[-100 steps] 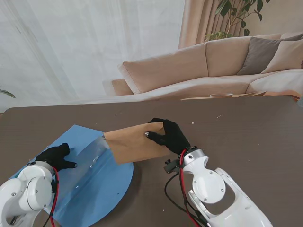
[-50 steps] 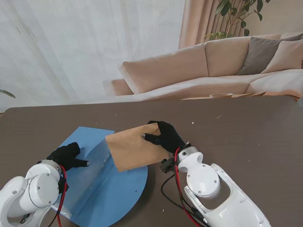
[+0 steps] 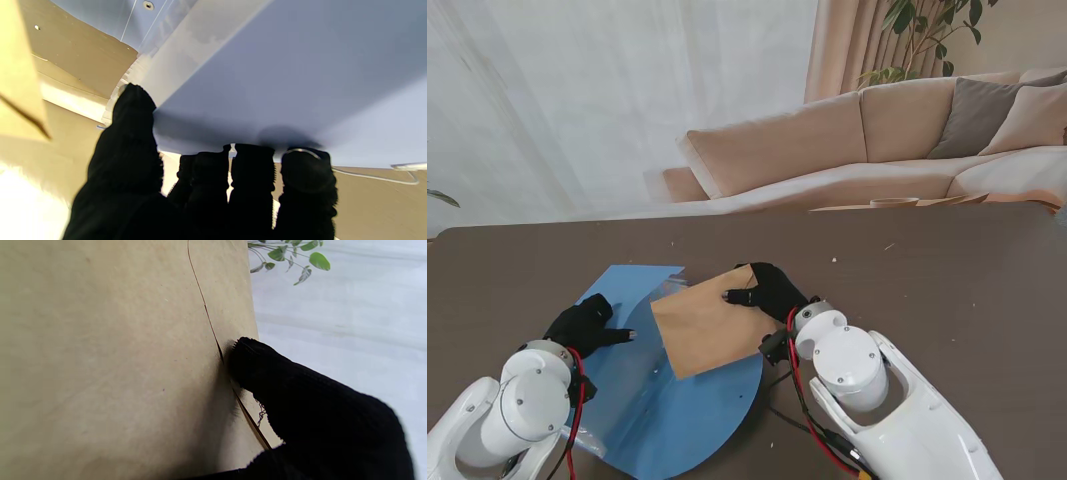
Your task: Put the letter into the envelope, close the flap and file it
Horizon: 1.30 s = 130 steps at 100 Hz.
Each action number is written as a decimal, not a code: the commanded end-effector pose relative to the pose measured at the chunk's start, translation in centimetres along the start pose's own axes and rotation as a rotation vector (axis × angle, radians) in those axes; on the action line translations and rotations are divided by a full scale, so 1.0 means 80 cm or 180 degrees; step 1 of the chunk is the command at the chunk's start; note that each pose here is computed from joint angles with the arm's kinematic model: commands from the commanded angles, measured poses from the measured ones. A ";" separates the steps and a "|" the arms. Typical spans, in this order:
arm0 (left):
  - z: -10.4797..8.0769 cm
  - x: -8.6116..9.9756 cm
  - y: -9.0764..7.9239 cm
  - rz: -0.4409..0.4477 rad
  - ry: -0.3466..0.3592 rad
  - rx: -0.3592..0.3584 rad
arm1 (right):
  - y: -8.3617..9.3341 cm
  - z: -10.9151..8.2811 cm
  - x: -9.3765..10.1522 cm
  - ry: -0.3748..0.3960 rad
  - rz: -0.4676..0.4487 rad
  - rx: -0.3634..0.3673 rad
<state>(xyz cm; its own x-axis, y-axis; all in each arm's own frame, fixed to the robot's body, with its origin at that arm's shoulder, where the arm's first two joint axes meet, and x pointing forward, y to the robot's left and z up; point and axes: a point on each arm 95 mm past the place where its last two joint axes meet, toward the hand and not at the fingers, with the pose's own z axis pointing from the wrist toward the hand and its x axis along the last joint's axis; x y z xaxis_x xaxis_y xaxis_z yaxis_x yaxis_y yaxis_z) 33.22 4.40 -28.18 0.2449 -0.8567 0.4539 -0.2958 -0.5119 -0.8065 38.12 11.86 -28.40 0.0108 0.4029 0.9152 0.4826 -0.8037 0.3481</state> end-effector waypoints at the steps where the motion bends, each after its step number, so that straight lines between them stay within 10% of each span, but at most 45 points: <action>1: -0.002 0.011 -0.001 -0.0091 0.0050 -0.0017 | -0.007 0.003 -0.008 -0.0091 0.0010 0.0113; 130: -0.015 0.051 0.007 -0.0464 0.0163 -0.0174 | -0.067 0.099 0.003 -0.0498 0.0193 0.0465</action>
<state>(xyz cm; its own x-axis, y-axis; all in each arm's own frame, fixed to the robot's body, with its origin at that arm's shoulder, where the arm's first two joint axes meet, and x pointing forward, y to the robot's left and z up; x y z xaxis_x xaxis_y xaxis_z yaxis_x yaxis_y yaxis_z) 33.14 1.34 -26.94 0.2587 -0.7820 0.5670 -0.2988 -0.6230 -0.7229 42.97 18.87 -31.51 0.1796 0.4307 0.8844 0.5731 -0.7765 0.2618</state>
